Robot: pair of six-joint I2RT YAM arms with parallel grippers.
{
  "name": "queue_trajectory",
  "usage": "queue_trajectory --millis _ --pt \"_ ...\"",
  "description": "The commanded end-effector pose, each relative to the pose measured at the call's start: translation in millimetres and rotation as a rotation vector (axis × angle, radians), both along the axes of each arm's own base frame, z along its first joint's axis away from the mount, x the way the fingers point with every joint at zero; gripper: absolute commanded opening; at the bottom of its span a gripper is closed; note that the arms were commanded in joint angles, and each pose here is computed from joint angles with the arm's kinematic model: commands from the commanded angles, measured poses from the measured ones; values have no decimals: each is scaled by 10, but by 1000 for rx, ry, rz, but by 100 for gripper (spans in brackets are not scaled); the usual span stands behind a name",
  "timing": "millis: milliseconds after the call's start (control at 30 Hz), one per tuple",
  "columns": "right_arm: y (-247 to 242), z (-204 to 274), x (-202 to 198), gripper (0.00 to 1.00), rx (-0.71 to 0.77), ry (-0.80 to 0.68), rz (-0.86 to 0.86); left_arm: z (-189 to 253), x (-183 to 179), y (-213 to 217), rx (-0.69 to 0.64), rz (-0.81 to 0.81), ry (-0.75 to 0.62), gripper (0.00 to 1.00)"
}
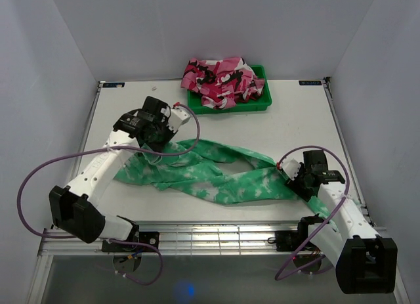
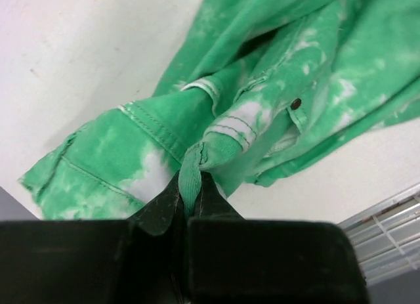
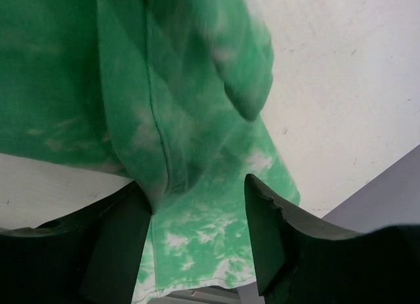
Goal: Fold and stack the trousers
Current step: Flatten the trousers out
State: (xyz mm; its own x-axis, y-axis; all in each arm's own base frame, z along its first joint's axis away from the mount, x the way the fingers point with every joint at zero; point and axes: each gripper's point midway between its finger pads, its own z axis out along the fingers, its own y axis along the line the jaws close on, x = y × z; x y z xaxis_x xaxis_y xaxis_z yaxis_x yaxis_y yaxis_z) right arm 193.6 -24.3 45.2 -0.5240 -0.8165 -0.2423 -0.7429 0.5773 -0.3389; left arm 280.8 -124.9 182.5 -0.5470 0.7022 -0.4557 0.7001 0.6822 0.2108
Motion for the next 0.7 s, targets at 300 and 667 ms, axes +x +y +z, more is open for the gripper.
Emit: queue_trajectory --millis 300,667 --pt "-224 -78 -56 8 -100 -38 -23 833 432 607 -205 242 -223 0" --pt "-387 955 467 8 -87 -345 -19 1375 537 1294 -218 349 -450 0"
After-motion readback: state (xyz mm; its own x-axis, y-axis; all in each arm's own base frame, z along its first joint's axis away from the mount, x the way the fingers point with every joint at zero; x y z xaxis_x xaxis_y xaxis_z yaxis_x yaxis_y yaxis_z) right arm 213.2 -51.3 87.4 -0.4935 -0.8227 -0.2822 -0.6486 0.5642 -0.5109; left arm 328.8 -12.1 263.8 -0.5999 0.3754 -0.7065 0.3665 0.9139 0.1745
